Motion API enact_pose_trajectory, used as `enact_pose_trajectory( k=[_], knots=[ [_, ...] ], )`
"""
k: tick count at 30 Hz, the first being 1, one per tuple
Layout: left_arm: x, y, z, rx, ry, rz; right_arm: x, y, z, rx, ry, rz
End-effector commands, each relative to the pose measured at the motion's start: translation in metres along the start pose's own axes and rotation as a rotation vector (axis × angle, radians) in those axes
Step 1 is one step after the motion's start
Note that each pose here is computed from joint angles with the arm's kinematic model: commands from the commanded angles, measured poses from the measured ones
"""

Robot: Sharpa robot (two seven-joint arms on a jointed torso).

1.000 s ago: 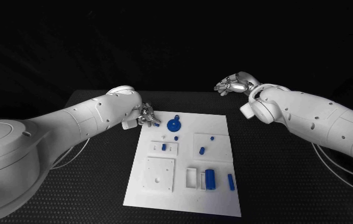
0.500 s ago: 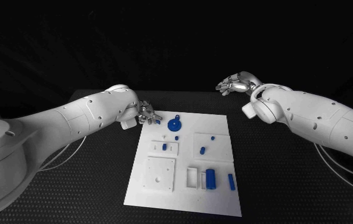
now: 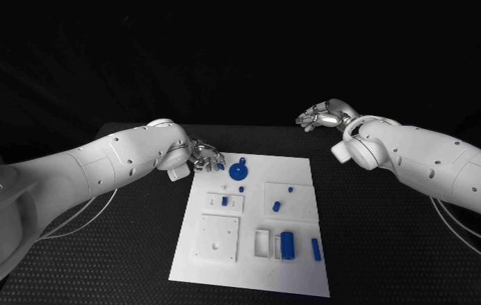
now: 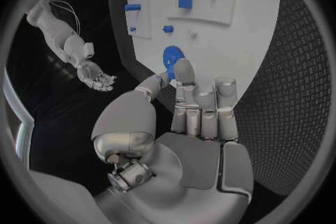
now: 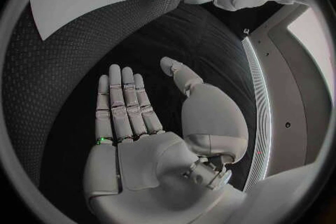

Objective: Assemble the parts on the task board

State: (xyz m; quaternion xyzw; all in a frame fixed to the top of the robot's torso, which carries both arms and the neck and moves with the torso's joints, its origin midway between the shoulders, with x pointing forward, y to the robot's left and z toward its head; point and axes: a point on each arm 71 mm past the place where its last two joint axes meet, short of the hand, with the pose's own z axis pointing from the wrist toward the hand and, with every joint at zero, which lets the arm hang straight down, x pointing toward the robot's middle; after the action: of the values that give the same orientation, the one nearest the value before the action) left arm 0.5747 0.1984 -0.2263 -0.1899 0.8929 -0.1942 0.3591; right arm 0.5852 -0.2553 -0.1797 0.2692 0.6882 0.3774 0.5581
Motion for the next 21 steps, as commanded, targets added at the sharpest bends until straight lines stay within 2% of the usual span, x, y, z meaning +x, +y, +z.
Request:
enact_pose_trajectory(
  k=[1, 10, 13, 17, 21],
  knots=[
    [0.0010, -0.0007, -0.0033, 0.013, -0.023, 0.009, 0.001, 0.001, -0.001, -0.006, 0.008, 0.005],
    [0.0090, 0.0027, -0.0133, 0.032, -0.064, 0.143, -0.002, -0.001, -0.003, -0.005, 0.004, 0.006],
    [0.0147, 0.0102, -0.0165, 0.023, -0.056, 0.174, -0.002, -0.001, -0.003, -0.005, 0.005, 0.007],
    [0.0205, 0.0166, -0.0212, 0.013, -0.034, 0.218, -0.003, -0.002, -0.004, -0.004, 0.003, 0.007],
    [0.0230, 0.0194, -0.0249, 0.007, -0.034, 0.257, -0.004, -0.003, -0.005, -0.001, 0.001, 0.007]
  ],
)
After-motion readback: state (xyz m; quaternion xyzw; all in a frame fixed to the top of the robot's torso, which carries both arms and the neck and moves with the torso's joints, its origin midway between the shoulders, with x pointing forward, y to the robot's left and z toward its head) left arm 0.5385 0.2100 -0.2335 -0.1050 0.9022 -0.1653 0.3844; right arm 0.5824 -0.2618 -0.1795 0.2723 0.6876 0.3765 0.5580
